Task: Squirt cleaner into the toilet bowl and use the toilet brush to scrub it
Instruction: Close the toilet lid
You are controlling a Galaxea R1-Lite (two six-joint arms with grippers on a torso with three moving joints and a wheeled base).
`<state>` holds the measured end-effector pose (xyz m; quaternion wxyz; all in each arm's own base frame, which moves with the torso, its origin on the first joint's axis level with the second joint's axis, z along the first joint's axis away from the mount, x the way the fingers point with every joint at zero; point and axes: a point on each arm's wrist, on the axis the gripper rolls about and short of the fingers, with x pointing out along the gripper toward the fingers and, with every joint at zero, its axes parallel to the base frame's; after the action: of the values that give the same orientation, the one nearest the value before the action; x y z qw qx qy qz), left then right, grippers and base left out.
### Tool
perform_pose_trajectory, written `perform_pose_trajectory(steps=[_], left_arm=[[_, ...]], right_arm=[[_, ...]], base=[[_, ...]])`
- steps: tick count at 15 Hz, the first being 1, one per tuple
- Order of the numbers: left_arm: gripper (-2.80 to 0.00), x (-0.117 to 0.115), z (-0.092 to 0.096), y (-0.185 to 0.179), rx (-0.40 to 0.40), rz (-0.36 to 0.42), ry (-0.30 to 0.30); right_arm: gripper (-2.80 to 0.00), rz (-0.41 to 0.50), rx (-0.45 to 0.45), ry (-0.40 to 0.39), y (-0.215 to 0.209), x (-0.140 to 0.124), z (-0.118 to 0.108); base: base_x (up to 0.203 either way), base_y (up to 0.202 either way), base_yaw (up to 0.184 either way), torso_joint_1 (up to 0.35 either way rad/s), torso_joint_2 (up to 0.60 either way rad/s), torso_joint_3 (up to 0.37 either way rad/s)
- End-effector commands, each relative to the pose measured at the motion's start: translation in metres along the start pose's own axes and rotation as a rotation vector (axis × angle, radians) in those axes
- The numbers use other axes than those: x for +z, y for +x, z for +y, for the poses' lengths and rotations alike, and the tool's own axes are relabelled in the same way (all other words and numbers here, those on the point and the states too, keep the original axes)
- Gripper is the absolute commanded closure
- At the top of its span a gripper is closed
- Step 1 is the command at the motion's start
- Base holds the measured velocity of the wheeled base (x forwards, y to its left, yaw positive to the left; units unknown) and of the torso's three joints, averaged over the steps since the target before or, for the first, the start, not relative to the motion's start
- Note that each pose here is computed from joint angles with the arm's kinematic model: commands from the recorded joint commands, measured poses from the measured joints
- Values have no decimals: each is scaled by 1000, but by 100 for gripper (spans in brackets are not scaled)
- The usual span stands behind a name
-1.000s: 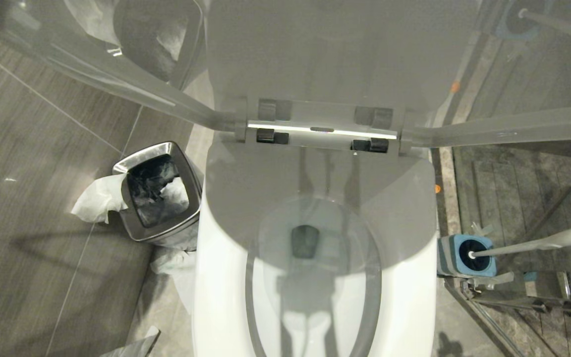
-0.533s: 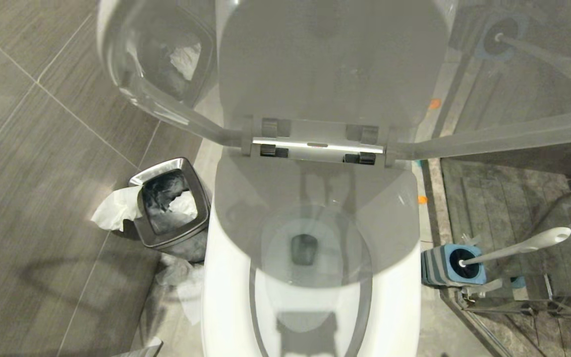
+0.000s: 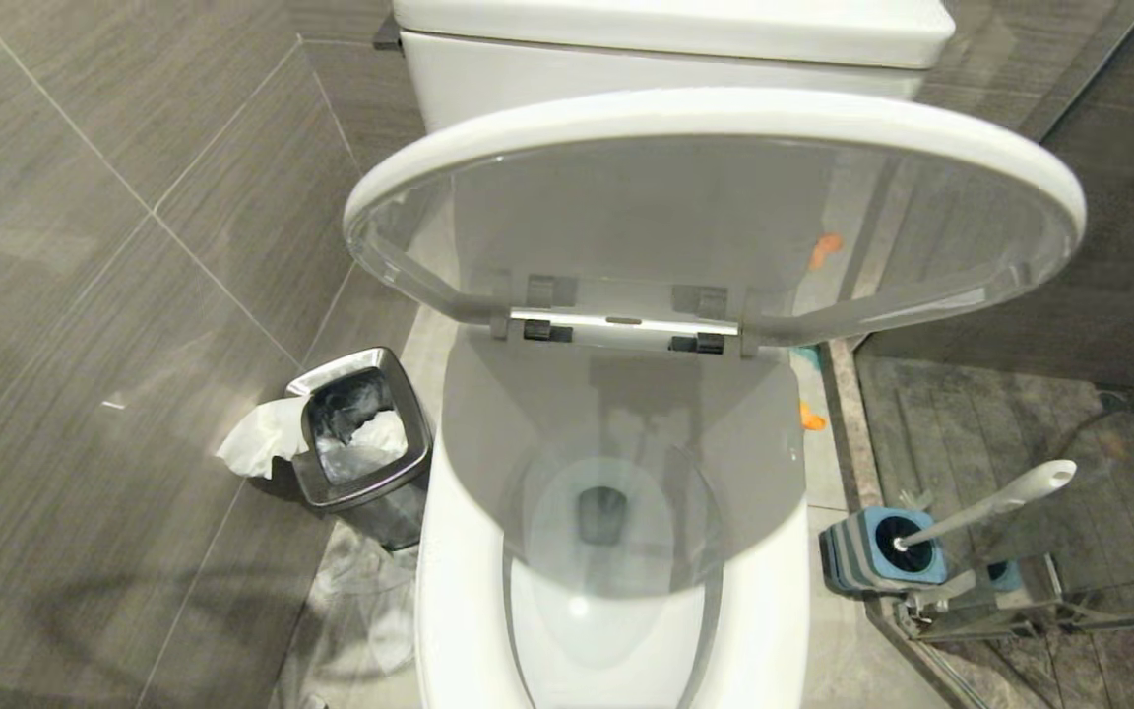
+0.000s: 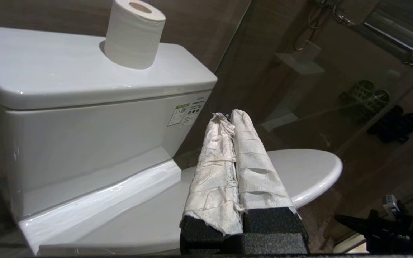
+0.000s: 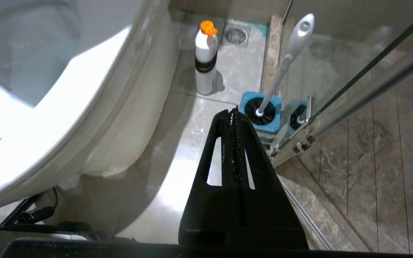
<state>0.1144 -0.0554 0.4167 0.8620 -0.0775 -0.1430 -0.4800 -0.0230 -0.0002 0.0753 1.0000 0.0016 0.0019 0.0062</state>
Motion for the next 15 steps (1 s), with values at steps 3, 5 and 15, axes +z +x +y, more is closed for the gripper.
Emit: perform_pose_trajectory(steps=[3, 5, 15], left_arm=[[0, 4, 0, 2, -6, 15, -11], [0, 4, -1, 1, -6, 30, -23], [0, -78, 42, 43, 7, 284, -126]], right_arm=[[0, 2, 1, 0, 0, 0, 0], [0, 1, 1, 0, 0, 0, 0], [0, 1, 1, 0, 0, 0, 0]], base=[[0, 0, 0, -2, 1, 205], [0, 0, 0, 2, 2, 204], [0, 0, 0, 0, 0, 24]])
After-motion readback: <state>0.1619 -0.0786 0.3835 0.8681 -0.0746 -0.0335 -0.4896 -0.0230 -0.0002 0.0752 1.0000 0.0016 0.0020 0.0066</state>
